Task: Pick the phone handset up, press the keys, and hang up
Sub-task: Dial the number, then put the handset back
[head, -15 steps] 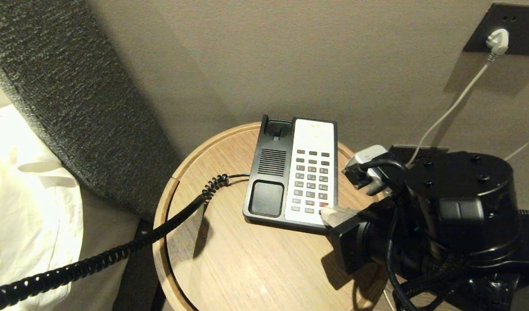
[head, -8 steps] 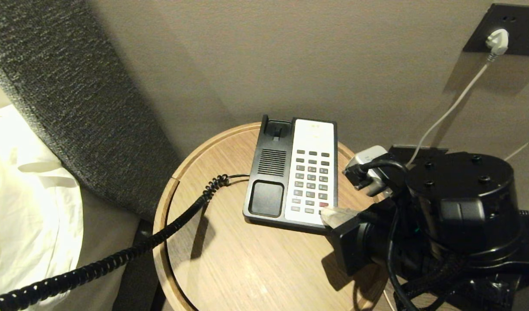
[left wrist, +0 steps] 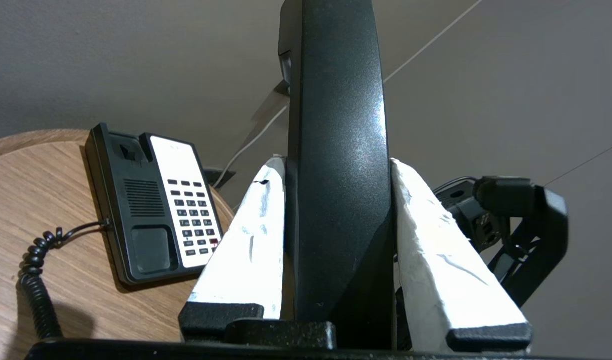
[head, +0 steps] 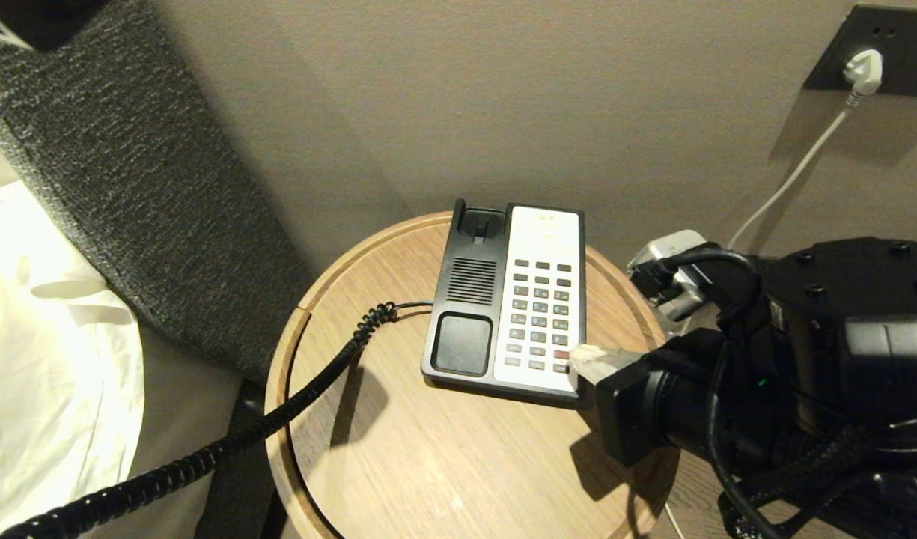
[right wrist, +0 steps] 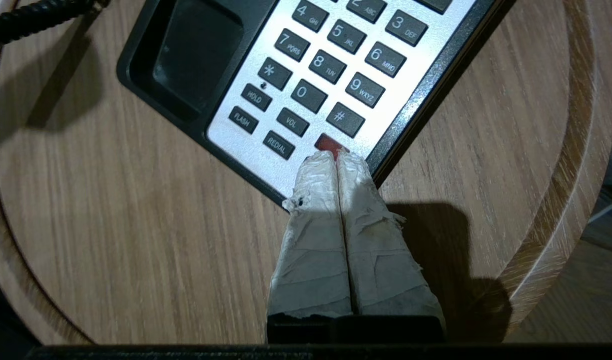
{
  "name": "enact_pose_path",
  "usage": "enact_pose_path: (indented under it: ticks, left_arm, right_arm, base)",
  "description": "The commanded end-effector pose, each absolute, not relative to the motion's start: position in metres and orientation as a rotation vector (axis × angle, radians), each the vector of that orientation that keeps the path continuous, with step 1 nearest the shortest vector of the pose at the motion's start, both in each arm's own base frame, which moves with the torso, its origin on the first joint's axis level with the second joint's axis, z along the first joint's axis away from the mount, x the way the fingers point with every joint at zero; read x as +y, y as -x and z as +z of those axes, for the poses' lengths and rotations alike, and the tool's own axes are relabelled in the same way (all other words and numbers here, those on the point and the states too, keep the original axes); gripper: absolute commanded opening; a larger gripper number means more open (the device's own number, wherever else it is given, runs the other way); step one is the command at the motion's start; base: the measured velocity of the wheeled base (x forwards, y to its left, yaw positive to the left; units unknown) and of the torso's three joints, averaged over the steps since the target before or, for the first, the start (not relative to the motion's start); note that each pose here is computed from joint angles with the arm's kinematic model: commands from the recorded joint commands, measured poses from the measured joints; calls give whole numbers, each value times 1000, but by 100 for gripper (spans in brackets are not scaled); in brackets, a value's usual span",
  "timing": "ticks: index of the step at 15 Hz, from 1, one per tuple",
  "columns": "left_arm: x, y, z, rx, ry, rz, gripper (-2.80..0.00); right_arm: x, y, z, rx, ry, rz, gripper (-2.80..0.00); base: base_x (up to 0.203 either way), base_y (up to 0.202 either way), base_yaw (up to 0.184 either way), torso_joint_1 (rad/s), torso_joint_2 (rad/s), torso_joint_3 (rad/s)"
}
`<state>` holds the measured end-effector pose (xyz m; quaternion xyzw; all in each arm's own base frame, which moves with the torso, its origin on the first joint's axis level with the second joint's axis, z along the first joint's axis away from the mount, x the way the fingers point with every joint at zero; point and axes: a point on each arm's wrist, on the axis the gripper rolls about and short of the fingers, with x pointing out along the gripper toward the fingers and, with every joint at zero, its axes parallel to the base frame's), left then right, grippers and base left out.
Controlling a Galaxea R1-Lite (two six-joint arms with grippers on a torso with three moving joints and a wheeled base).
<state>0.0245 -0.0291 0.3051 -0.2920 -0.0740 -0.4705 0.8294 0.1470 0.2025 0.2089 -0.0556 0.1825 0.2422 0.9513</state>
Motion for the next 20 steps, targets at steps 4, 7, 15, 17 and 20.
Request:
enact_pose_path:
  ticks: [4, 7, 15, 17, 20]
  left_arm:
    - [-58, -52, 297, -66, 490, -962, -280]
    - [-85, -81, 291, -1, 373, -881, -280]
    - [-162, -143, 284, 158, 109, -445, -280]
    - [-185, -141, 291, 147, 102, -440, -280]
    - [-207, -143, 289, 155, 80, -416, -280]
  right_arm:
    - [181, -152, 224, 333, 35, 424, -280]
    - [161, -156, 228, 334, 9, 352, -280]
    - [118, -148, 224, 351, -39, 226, -280]
    - [109, -145, 217, 365, -35, 201, -280]
    - [98, -138, 211, 370, -37, 174, -280]
  base:
    - [0, 0, 0, 0, 0, 0]
    - [0, 0, 0, 0, 0, 0]
    - [0, 0, 0, 0, 0, 0]
    - [0, 0, 0, 0, 0, 0]
    - [0, 0, 0, 0, 0, 0]
